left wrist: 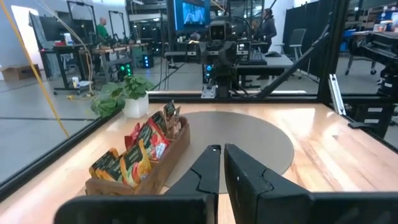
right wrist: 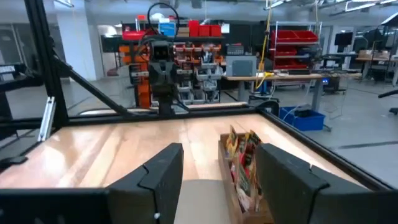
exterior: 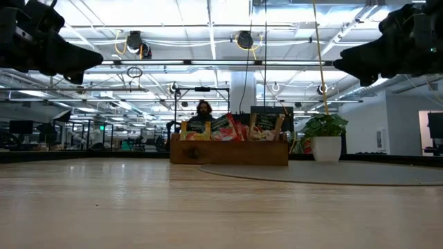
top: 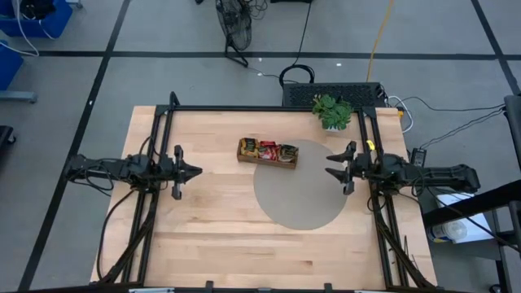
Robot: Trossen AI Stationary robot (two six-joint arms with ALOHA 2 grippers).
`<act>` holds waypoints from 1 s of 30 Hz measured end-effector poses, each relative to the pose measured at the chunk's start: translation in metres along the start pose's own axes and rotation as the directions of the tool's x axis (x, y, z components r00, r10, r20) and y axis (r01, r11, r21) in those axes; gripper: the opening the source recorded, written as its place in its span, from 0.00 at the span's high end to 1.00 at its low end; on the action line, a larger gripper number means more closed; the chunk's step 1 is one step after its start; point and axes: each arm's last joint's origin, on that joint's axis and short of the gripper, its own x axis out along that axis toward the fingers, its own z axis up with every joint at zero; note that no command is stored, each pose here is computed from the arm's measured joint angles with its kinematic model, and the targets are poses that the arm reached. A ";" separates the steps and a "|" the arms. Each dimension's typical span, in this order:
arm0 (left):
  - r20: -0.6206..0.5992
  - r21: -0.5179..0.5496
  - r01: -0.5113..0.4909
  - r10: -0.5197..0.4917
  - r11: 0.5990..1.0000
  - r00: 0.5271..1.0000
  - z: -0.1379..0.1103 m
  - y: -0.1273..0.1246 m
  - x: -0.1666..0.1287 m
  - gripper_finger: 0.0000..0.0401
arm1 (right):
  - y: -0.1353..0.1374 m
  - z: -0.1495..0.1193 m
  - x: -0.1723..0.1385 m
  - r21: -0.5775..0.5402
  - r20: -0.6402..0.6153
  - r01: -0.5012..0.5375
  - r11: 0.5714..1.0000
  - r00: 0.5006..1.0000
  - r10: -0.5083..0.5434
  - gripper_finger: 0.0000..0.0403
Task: Pick & Place Tea
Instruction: Return to Home Position
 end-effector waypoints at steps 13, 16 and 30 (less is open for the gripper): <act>0.018 -0.007 -0.001 0.001 1.000 1.000 0.001 0.000 0.000 0.92 | 0.000 0.000 0.000 -0.001 0.001 0.000 1.000 1.000 0.000 0.54; 0.019 -0.007 -0.001 0.001 1.000 1.000 0.001 0.000 0.000 0.92 | 0.000 0.000 0.000 -0.001 0.001 0.000 1.000 1.000 0.000 0.54; 0.019 -0.007 -0.001 0.001 1.000 1.000 0.001 0.000 0.000 0.92 | 0.000 0.000 0.000 -0.001 0.001 0.000 1.000 1.000 0.000 0.54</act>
